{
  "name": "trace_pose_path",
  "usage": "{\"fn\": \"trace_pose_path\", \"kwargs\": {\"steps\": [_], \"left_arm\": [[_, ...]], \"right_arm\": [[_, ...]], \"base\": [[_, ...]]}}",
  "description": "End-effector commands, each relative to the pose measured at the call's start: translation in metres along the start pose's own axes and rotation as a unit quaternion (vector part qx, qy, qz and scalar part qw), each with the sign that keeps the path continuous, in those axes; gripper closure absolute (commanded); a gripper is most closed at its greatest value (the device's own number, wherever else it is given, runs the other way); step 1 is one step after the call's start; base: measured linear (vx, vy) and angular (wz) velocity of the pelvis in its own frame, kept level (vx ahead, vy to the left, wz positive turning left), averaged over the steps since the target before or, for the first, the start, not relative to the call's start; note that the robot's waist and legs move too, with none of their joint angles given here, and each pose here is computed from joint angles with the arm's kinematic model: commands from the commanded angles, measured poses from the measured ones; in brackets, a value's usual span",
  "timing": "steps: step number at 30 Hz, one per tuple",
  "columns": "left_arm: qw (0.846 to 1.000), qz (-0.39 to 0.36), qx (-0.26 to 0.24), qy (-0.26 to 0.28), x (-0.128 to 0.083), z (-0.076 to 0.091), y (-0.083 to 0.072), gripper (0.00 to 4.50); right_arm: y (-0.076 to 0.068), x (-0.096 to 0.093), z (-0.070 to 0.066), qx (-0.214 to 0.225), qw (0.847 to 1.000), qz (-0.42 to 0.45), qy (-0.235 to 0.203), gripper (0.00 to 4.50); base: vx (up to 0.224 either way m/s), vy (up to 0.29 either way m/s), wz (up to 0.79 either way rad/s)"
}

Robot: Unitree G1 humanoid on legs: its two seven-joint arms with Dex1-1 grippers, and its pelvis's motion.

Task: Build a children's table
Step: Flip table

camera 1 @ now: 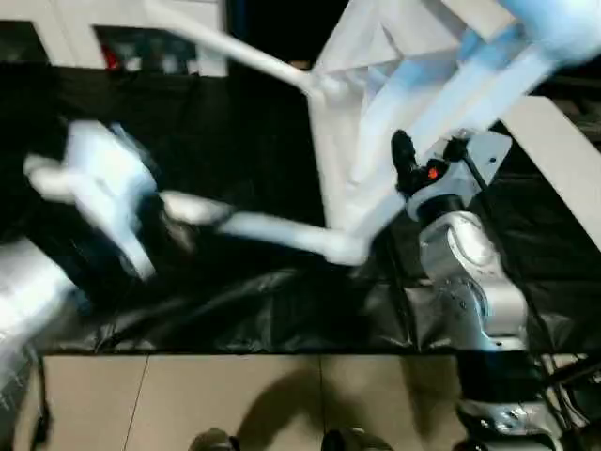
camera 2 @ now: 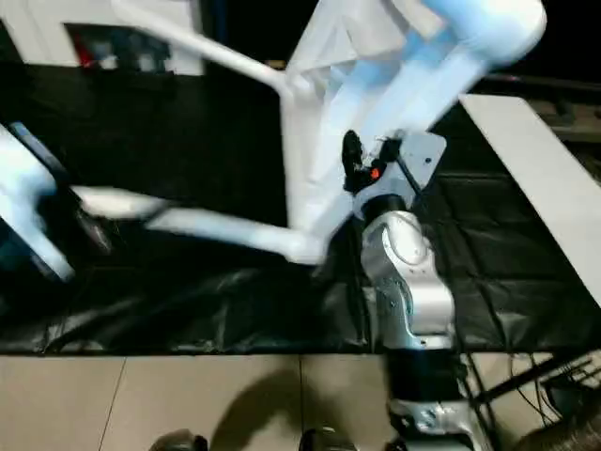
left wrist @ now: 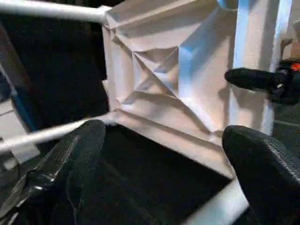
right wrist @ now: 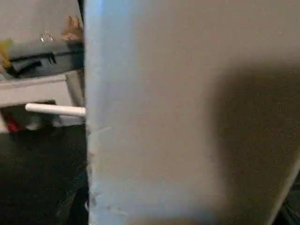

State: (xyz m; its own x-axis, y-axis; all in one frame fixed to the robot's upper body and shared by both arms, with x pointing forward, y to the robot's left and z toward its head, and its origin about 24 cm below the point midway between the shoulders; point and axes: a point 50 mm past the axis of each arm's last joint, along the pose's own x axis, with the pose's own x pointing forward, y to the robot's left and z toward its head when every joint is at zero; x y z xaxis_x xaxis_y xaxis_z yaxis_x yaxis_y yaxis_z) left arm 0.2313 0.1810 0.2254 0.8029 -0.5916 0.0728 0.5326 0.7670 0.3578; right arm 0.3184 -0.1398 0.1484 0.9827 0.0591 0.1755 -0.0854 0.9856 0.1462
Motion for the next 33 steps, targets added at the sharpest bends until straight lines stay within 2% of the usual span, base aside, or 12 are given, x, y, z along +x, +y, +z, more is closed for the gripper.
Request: {"fn": "trace_pose_path", "kwargs": {"steps": [1,4,7,10,11,14,17,20,23,25,28,33], "left_arm": [[0.999,-0.002,0.032,0.005,0.005,0.005,0.005,0.0],[0.997,0.002,0.08,0.0,0.01,0.012,0.012,0.0],[0.984,-0.004,0.176,-0.006,0.021,0.027,0.022,0.0],[0.957,0.012,0.284,-0.059,0.034,0.055,0.029,0.0],[0.948,0.015,0.309,-0.071,0.037,0.061,0.03,0.0],[0.921,0.021,0.372,-0.112,0.045,0.08,0.031,0.0],[0.91,0.01,0.393,-0.129,0.048,0.086,0.028,0.0],[0.894,0.008,0.435,-0.111,0.053,0.085,0.032,0.0],[0.888,0.0,0.447,-0.108,0.055,0.083,0.033,0.0],[0.906,-0.033,0.415,-0.075,0.056,0.069,0.033,0.0],[0.914,-0.052,0.399,-0.052,0.054,0.058,0.032,0.0],[0.928,-0.112,0.355,0.013,0.036,0.025,0.027,0.0]], "right_arm": [[-0.006,-0.003,0.01,-0.038,0.999,-0.021,-0.013,2.52],[-0.005,-0.004,0.011,-0.056,0.998,-0.024,-0.009,2.53],[0.0,-0.006,0.012,-0.077,0.997,-0.015,0.0,2.54],[0.007,-0.005,0.01,-0.113,0.993,0.007,0.014,2.55],[0.009,-0.005,0.01,-0.118,0.993,0.011,0.017,1.99],[0.013,-0.006,0.004,-0.126,0.991,0.018,0.037,1.8],[0.014,-0.008,-0.001,-0.13,0.99,0.017,0.048,1.56],[0.014,-0.013,-0.006,-0.132,0.989,0.018,0.062,1.35],[0.014,-0.015,-0.008,-0.137,0.988,0.02,0.07,1.17],[0.014,-0.017,-0.008,-0.139,0.987,0.023,0.073,0.94],[0.015,-0.016,-0.007,-0.141,0.987,0.025,0.073,0.78],[0.018,-0.013,-0.003,-0.142,0.987,0.03,0.069,0.31]], "base": [[0.0,0.0,0.0],[0.0,0.0,0.0],[0.0,0.0,0.0],[0.0,0.0,0.0],[0.0,0.0,0.0],[0.0,0.0,0.0],[0.0,0.0,0.0],[0.0,0.0,0.0],[0.0,0.0,0.0],[0.0,0.0,0.0],[0.0,0.0,0.0],[0.0,0.0,0.0]]}}
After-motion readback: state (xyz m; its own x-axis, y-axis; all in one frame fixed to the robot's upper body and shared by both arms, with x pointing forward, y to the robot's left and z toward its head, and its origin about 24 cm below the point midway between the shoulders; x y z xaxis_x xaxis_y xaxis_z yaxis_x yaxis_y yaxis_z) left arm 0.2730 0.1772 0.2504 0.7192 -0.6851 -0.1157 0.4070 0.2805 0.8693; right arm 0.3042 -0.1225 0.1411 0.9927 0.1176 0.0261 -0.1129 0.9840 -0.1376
